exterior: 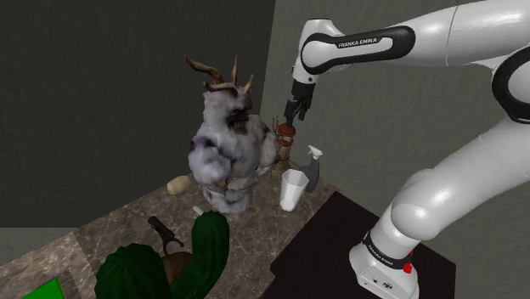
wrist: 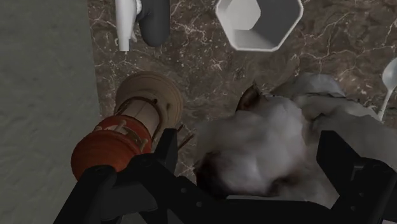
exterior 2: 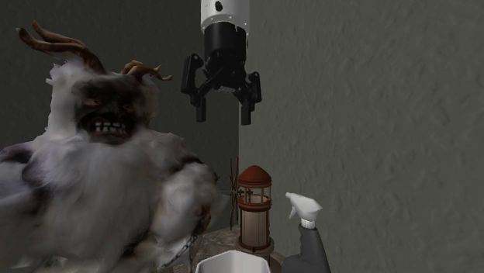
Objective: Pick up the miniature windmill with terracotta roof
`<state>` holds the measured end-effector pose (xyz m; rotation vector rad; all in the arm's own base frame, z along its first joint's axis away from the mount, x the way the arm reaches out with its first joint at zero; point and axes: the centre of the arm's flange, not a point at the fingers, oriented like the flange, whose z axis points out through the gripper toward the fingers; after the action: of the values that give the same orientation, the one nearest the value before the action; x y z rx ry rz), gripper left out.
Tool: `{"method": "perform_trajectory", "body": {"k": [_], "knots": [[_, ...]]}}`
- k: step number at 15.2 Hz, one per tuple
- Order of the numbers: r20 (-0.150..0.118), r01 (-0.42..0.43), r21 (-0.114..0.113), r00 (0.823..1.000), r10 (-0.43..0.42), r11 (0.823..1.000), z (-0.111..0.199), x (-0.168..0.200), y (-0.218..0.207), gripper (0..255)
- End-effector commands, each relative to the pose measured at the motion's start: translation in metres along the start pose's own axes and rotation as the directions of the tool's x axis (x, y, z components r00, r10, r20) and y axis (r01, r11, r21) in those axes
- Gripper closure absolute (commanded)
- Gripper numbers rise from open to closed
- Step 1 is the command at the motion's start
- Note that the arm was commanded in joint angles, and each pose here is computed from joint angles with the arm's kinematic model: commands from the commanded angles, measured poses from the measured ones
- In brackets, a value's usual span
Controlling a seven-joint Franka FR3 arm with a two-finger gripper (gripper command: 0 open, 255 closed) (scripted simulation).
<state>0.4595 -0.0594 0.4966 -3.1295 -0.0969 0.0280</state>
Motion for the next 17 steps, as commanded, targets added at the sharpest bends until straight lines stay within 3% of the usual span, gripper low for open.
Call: {"method": "perform_trajectory", "body": {"k": [1,17], "knots": [[-0.004,-0.014,0.001,1.0,0.014,1.0,0.007,0.02,0.015,0],[-0.033,-0.12,0.013,0.992,0.12,0.993,0.076,0.157,0.138,0]]}}
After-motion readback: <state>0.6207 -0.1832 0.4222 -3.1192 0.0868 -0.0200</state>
